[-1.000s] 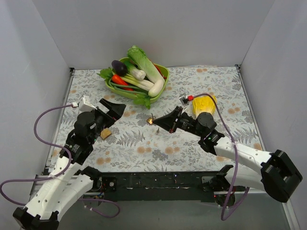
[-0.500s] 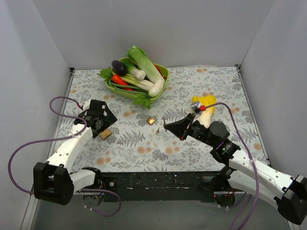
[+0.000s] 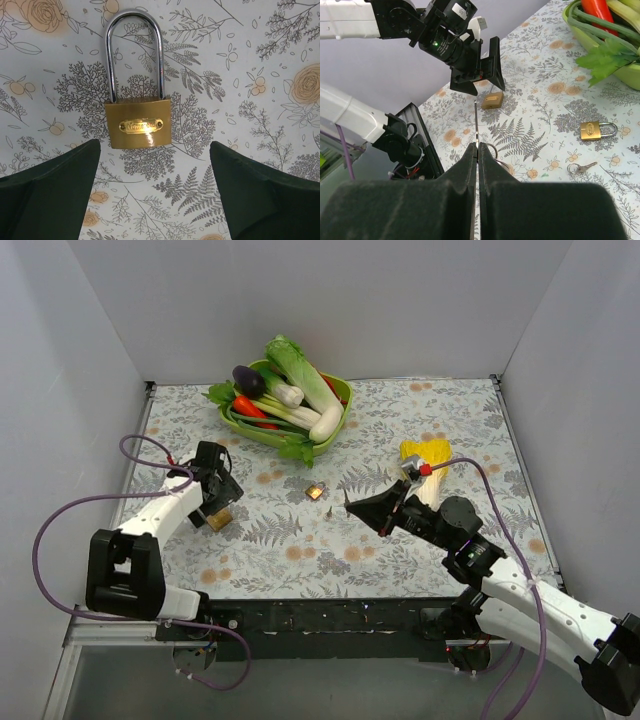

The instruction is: Unlock with the key

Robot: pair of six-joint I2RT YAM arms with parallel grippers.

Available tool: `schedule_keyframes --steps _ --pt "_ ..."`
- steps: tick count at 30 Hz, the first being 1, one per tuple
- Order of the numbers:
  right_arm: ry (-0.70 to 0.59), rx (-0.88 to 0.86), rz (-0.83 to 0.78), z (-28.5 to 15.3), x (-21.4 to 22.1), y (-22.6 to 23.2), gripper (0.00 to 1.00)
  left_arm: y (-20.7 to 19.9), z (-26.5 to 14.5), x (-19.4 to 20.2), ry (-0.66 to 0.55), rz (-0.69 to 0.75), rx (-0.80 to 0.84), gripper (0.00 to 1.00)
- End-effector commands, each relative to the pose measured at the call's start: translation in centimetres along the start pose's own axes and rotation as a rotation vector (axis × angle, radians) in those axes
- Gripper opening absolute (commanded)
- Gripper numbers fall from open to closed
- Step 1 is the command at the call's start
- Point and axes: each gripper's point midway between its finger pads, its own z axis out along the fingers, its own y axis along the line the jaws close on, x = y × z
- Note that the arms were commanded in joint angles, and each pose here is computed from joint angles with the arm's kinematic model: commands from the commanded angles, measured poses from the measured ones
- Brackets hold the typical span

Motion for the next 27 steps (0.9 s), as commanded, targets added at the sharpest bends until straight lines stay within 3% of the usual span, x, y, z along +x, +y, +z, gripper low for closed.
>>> schedule_keyframes --steps 1,12,27 --pt "-0.030 -0.022 -0.009 -0.4 -0.4 0.4 0.01 0.0 0.9 -0.7 -0.025 -0.034 0.002 0.90" --pt "-0.017 -0.013 -0.009 -0.4 0.0 0.1 0.01 1.0 3.8 0.0 0.019 -0.038 -0.016 0.85" --pt "0.001 -0.015 0.006 0.1 0.5 -0.1 0.01 2.0 5.8 1.3 0.060 -0.005 -0.048 0.69"
